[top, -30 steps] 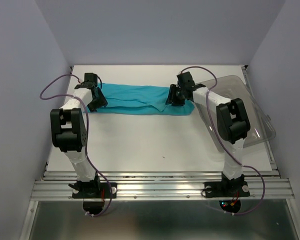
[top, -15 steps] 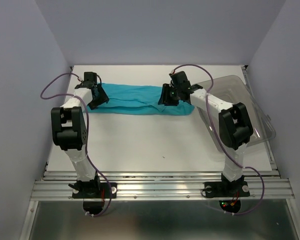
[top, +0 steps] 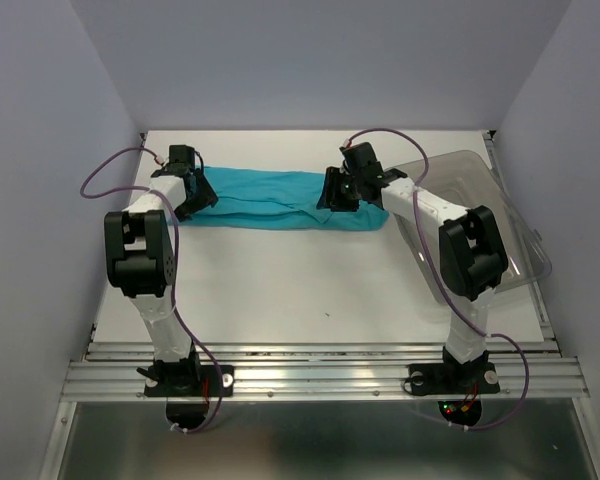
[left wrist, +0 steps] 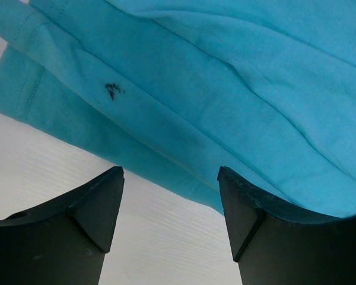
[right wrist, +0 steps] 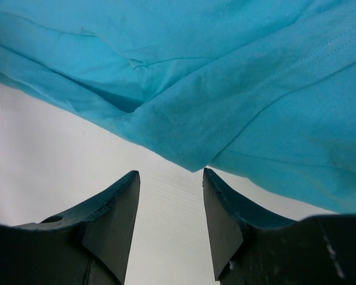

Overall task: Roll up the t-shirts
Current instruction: Fold the T-shirt at the center of the board.

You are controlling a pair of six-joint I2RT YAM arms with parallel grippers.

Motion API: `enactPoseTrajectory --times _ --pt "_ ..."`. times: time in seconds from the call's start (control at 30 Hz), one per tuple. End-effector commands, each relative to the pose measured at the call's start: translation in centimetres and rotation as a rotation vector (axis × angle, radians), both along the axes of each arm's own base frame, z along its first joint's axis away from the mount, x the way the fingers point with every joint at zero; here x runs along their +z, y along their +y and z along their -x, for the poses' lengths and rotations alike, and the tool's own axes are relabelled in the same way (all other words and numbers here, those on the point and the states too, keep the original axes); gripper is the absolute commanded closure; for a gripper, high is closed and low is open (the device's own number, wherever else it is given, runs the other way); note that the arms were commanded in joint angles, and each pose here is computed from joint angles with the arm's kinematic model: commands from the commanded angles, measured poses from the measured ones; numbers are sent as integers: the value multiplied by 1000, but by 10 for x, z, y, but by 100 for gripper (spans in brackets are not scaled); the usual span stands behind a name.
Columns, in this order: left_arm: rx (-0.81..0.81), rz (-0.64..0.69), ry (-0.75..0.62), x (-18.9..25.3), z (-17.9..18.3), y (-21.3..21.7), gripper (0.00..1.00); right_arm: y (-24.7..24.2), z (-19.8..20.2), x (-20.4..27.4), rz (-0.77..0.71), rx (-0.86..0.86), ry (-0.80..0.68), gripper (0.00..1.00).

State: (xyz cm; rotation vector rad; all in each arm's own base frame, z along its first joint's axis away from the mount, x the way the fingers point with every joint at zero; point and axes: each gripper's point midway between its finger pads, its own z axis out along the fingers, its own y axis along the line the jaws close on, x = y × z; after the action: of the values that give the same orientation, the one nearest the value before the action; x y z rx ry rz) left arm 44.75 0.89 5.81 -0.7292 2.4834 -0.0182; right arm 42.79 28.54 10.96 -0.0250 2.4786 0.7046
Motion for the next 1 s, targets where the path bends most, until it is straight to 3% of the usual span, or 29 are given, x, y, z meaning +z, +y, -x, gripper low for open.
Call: enactPoseTrajectory --times 0.0,0.57,0.73,0.83,0.97 --pt "31 -25 -50 9 -19 11 26 -2 -6 20 -10 -4 -66 47" --pt "23 -3 -133 31 -75 18 30 -5 -6 19 2 -14 -65 47" --pt "10 -16 -97 17 -92 24 31 -4 -6 17 -3 -14 -56 47" --pt "17 -33 -118 30 -95 30 32 -2 -6 11 -8 -20 -37 39" --pt "26 -45 -179 61 -94 33 32 -1 -11 -3 -9 -60 -7 38"
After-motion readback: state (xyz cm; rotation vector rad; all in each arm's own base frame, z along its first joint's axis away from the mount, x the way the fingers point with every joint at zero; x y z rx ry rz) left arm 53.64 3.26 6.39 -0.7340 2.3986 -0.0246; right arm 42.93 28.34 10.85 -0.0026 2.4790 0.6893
